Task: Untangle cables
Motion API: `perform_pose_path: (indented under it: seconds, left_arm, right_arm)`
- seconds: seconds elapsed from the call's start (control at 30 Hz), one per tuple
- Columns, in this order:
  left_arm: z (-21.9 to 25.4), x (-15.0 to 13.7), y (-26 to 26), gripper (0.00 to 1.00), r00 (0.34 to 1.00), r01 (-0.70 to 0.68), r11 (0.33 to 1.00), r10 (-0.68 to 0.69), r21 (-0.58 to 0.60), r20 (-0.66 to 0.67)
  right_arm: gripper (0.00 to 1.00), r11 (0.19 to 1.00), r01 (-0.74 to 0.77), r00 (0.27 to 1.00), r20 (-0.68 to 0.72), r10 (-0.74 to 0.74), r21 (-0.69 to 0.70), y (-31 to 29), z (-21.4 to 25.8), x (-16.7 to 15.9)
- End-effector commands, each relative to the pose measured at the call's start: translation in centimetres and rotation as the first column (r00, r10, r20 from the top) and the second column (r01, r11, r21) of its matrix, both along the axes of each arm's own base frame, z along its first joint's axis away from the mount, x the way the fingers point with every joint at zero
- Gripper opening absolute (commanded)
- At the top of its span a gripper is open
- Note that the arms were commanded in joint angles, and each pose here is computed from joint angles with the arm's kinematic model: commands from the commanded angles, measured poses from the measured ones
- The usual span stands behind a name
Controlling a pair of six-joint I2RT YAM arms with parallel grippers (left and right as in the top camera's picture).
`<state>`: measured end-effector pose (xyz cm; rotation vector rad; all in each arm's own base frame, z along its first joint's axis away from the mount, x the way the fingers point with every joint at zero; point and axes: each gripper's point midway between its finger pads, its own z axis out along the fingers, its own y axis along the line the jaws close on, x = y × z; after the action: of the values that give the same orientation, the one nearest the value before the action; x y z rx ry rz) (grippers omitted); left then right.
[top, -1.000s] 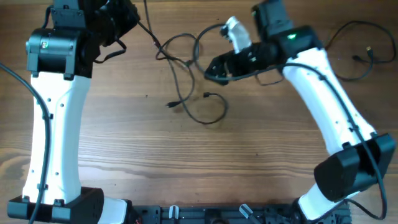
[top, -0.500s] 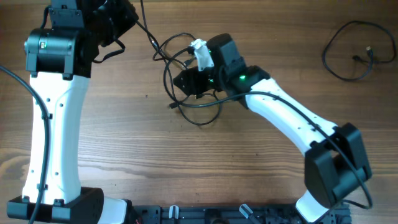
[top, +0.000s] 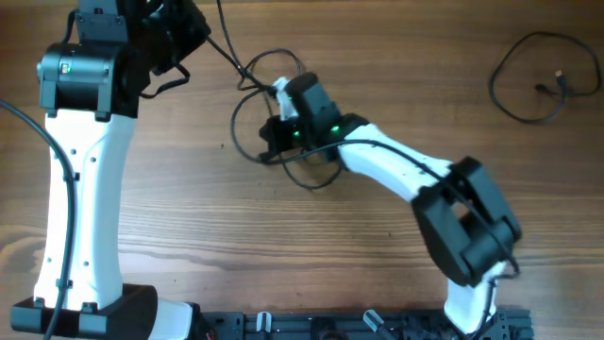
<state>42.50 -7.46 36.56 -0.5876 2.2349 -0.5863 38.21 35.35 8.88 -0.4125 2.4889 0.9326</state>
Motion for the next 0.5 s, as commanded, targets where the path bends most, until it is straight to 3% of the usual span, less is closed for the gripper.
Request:
perform_pose_path:
  seconds: [0.0,0.13,0.23,0.27,0.33,0.47]
  left_arm:
    - [0.6,-0.7,2.2,0.04,0.996,-0.093,0.993,0.092,0.068,0.011]
    - [-1.0,-1.7,5.0,0.04,0.977,-0.197,0.962,0.209,0.189,-0.046]
    - [-1.7,-2.5,6.7,0.04,0.958,-0.251,0.93,0.279,0.269,-0.068]
    - [-1.9,-2.8,7.5,0.04,0.948,-0.276,0.912,0.31,0.304,-0.069]
    - [-1.9,-3.5,9.3,0.04,0.923,-0.331,0.862,0.381,0.383,-0.059]
    - [-1.8,-4.8,12.1,0.04,0.878,-0.397,0.775,0.477,0.492,-0.044]
  right_arm:
    - [0.04,0.992,0.103,0.972,0.202,-0.117,0.078,-6.6,12.3,2.3]
    - [0.04,0.935,0.317,0.877,0.325,-0.353,0.16,-18.6,23.1,2.3]
    - [0.04,0.851,0.462,0.743,0.416,-0.524,0.248,-27.6,29.0,1.3]
    - [0.04,0.803,0.526,0.667,0.451,-0.593,0.279,-31.6,30.9,0.7]
    - [0.04,0.724,0.611,0.562,0.467,-0.682,0.322,-37.0,32.6,-0.3]
    - [0.04,0.613,0.708,0.432,0.472,-0.769,0.35,-44.0,33.1,-0.6]
